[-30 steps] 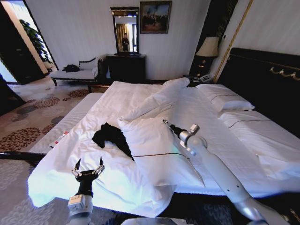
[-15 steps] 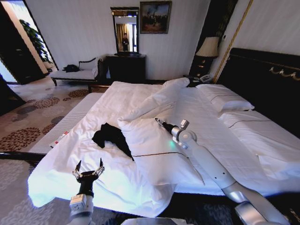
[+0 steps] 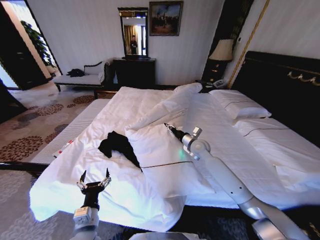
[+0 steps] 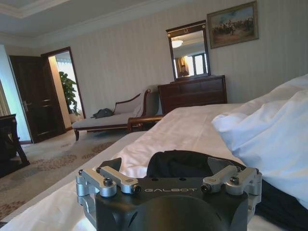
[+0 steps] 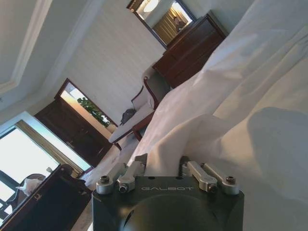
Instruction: Fold the clothes on the bed.
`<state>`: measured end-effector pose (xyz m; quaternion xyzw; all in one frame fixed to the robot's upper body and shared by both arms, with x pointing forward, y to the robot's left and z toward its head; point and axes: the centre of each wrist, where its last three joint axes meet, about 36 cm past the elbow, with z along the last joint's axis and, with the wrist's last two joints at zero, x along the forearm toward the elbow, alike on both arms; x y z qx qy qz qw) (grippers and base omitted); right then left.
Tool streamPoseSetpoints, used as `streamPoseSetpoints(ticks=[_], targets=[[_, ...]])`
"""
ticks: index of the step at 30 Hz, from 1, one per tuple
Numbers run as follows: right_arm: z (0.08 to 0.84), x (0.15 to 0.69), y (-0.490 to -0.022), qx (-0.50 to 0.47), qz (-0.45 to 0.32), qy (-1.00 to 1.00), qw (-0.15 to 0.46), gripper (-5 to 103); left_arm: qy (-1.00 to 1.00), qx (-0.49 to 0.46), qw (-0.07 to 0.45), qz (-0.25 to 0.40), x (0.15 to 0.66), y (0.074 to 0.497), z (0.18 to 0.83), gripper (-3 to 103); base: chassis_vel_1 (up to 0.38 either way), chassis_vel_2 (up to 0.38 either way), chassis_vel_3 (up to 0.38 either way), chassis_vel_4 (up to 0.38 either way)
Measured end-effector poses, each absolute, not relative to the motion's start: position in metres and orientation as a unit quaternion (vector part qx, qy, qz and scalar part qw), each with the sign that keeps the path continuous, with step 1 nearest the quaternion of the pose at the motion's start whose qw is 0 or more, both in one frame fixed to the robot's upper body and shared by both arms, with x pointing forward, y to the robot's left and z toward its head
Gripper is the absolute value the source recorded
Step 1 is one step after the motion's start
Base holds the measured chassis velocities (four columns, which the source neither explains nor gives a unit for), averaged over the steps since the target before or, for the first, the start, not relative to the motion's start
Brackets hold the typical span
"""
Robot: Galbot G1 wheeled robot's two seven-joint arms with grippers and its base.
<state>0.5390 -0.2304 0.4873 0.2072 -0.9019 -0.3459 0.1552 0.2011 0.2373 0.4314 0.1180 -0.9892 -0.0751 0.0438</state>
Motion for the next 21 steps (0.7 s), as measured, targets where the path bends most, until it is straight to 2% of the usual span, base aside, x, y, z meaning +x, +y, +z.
streamPoseSetpoints(ticks=[1,5,6,8,15,21], targets=[[0.487,0.539,-0.23,0.207,-0.346,-0.902,0.155,33,-0.989,0.118,0.044,-0.075,0.201,0.237,0.431,100,0.0,0.0,0.0,0.0],[0.484,0.533,-0.237,0.217,-0.33,-0.91,0.129,10,-0.989,0.119,0.04,-0.075,0.2,0.237,0.433,100,0.0,0.0,0.0,0.0],[0.484,0.533,-0.237,0.217,-0.33,-0.91,0.129,10,-0.989,0.119,0.04,-0.075,0.2,0.237,0.433,100,0.0,0.0,0.0,0.0],[0.485,0.529,-0.241,0.222,-0.332,-0.91,0.113,2,-0.989,0.118,0.04,-0.075,0.2,0.237,0.434,100,0.0,0.0,0.0,0.0],[0.488,0.509,-0.268,0.208,-0.353,-0.91,0.061,1,-0.99,0.115,0.038,-0.073,0.2,0.235,0.435,100,0.0,0.0,0.0,0.0],[0.492,0.468,-0.31,0.15,-0.375,-0.915,0.001,1,-0.991,0.112,0.032,-0.068,0.203,0.232,0.436,100,0.0,0.0,0.0,0.0]])
